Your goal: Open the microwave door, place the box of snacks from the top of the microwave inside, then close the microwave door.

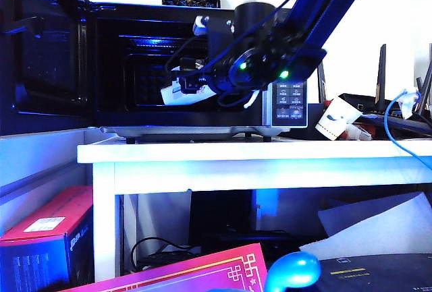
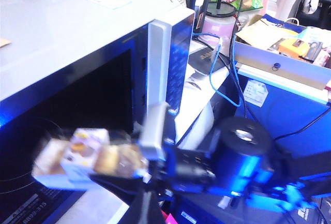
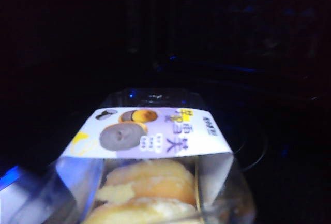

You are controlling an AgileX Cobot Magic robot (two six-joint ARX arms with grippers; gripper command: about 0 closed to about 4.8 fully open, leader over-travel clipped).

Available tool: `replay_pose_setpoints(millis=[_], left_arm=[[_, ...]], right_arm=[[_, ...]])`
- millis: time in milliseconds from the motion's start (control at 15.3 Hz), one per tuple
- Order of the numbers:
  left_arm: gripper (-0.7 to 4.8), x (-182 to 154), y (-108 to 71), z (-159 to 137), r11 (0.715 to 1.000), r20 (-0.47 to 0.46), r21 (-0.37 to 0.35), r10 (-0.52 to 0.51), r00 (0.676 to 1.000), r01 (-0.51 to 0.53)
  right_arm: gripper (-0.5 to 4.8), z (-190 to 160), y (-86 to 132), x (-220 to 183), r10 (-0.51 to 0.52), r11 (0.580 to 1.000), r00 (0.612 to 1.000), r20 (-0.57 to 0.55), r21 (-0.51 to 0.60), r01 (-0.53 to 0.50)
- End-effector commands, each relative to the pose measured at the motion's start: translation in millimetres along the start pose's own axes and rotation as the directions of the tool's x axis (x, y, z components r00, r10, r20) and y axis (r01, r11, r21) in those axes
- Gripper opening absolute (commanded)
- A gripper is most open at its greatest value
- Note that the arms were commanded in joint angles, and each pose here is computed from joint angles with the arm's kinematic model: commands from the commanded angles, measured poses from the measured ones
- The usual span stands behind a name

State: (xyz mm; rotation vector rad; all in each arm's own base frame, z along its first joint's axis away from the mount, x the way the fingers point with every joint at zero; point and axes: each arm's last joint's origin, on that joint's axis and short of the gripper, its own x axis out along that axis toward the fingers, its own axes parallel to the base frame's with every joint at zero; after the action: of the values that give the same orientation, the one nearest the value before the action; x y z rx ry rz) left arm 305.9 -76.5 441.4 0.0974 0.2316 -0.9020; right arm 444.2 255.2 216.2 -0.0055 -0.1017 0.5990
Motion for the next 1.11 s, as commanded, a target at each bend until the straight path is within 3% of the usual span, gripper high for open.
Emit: replay_pose_setpoints(millis=[65,523,914,1110], left_arm=[[-0.05,-1,-1.0,2,1.000,0.009,0.014,-0.006,1.000,0.005],[-0.05,-1,-1.9,2,0.999,0.015,-0.020,-0.034,0.999,0.035],[-0.05,-1,-2.2,1,0.999,0.010,-0.028,-0.041,0.999,0.041],[-0.05,-1,-2.1,1,0.999,0.009,-0.029,-0.041,0.999,0.041]], right_arm=[[2.96,14,-1,23,-0.004,1.000,0.999,0.049,-0.004,0.004],[2.96,-2,-6,78,-0.023,1.000,0.997,0.074,-0.004,0.024],[2.96,-14,-12,87,-0.074,0.997,0.993,0.092,-0.017,0.076],[3.44,-12,-12,87,-0.074,0.993,0.991,0.111,-0.080,0.083]])
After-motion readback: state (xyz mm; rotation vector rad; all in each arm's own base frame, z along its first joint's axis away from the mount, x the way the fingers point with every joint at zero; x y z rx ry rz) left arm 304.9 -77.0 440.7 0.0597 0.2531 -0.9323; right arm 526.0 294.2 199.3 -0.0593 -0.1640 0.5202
